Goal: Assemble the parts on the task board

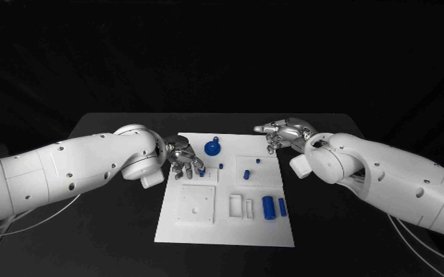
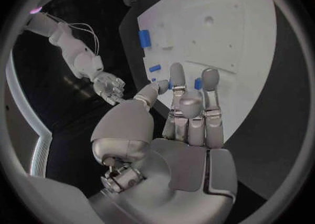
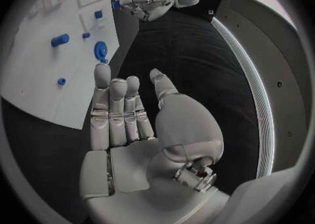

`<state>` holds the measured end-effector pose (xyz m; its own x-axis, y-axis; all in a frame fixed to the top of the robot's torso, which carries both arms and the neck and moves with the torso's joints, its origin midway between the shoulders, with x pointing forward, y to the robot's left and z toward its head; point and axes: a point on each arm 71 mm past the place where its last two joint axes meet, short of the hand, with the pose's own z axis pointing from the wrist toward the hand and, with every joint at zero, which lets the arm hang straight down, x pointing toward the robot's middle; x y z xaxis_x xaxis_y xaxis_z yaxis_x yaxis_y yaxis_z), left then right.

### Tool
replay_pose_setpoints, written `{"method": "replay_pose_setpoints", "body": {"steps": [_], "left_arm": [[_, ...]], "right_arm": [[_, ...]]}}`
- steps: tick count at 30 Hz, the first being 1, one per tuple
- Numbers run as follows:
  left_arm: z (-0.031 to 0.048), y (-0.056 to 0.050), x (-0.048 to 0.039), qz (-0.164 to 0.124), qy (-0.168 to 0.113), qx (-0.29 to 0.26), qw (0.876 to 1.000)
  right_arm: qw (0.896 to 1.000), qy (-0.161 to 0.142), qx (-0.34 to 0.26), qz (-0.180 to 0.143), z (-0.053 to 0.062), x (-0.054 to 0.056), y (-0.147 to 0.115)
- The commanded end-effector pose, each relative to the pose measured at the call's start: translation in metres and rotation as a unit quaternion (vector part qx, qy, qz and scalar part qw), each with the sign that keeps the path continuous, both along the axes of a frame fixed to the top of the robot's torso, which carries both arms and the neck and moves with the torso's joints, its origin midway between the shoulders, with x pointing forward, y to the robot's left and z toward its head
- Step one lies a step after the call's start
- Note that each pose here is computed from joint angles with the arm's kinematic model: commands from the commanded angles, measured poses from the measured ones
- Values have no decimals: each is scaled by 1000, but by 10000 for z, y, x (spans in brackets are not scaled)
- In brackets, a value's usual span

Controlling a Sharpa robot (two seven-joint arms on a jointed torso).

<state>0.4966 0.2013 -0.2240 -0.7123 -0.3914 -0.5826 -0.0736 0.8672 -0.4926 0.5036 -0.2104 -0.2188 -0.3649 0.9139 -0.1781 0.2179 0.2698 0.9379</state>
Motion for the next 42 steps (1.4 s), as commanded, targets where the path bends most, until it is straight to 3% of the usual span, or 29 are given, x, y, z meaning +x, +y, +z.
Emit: {"method": "replay_pose_setpoints", "body": {"steps": [1, 16, 29, 42], "left_arm": [[23, 55, 48, 1, -34, 79, 996], [27, 182, 152, 11, -45, 155, 987], [-24, 102, 220, 9, -28, 165, 986], [-127, 37, 224, -13, 18, 178, 984]], "right_arm": [[998, -54, -16, -10, 80, 21, -32], [996, -87, -23, -25, 181, 50, -88], [995, -92, -21, -29, 198, 55, -70], [995, -93, -21, -32, 198, 58, -66]]}}
